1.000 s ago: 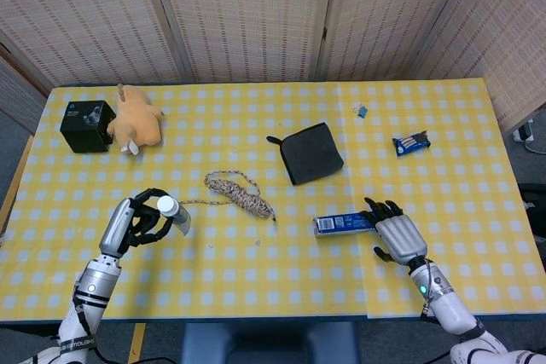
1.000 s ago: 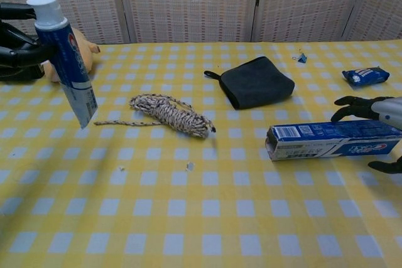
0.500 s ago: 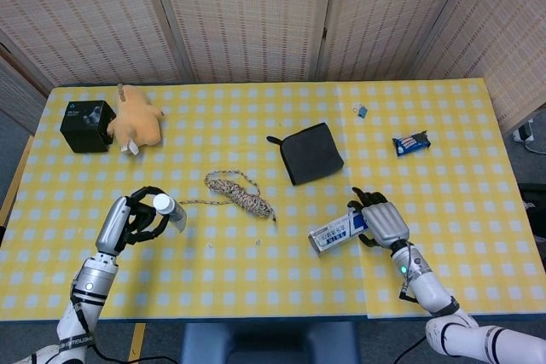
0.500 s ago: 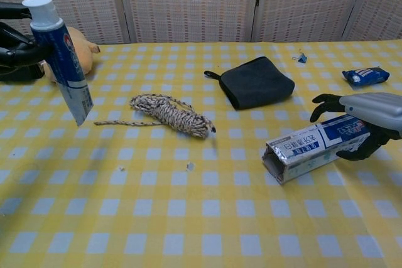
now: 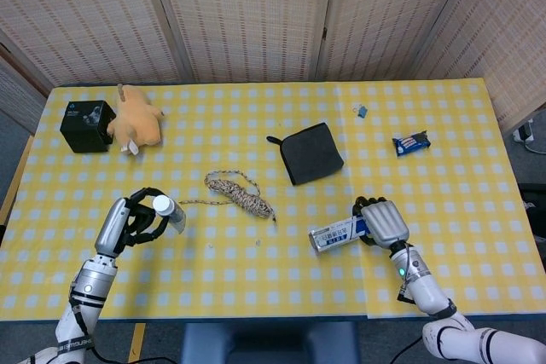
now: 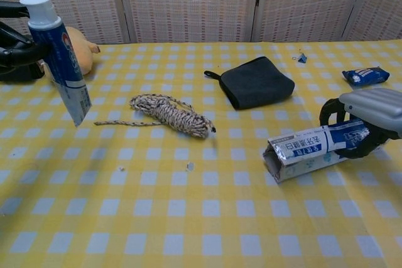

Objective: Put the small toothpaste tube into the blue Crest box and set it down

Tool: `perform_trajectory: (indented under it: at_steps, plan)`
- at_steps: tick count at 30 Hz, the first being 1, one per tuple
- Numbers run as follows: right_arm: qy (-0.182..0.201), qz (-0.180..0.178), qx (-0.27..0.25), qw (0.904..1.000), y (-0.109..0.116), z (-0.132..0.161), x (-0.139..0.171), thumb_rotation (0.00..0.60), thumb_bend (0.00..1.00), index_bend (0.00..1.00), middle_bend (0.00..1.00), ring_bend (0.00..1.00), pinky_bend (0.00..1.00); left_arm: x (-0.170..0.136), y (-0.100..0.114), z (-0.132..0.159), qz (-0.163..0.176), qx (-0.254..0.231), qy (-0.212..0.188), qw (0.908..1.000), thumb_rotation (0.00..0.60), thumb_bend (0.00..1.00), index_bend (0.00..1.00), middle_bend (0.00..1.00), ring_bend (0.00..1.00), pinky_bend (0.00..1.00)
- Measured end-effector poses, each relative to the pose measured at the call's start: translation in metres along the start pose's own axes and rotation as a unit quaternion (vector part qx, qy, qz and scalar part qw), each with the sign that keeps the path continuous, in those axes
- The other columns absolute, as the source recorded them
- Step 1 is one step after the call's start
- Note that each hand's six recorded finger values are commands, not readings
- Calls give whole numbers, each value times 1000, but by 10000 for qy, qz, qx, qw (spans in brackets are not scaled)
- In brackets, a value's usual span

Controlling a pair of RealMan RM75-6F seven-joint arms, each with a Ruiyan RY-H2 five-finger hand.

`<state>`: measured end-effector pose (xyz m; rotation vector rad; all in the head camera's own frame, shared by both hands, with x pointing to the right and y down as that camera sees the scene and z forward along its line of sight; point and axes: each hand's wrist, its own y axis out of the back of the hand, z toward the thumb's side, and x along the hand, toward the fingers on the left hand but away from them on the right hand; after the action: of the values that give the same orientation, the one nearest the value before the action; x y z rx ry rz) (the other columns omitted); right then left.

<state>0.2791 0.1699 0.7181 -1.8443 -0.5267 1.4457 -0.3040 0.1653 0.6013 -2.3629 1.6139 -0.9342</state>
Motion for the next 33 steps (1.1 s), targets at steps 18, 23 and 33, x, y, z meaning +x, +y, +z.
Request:
perform_trajectory:
  at_steps: [18, 23, 33]
  plan:
    - [284, -489, -1968, 9788, 39, 13, 23, 600, 346, 572, 326, 382, 448, -1, 13, 43, 130, -161, -280, 9994, 600, 777, 899, 1000, 1000, 1000]
    - [366, -348, -2851, 9572, 36, 20, 23, 600, 346, 572, 325, 382, 449, 1, 21, 70, 215, -317, -438, 9983, 600, 777, 899, 1000, 1000, 1000]
    - [659, -7, -4545, 8883, 9, 73, 1, 600, 345, 572, 325, 383, 449, 6, 34, 128, 268, -811, -689, 9940, 600, 779, 899, 1000, 1000, 1000]
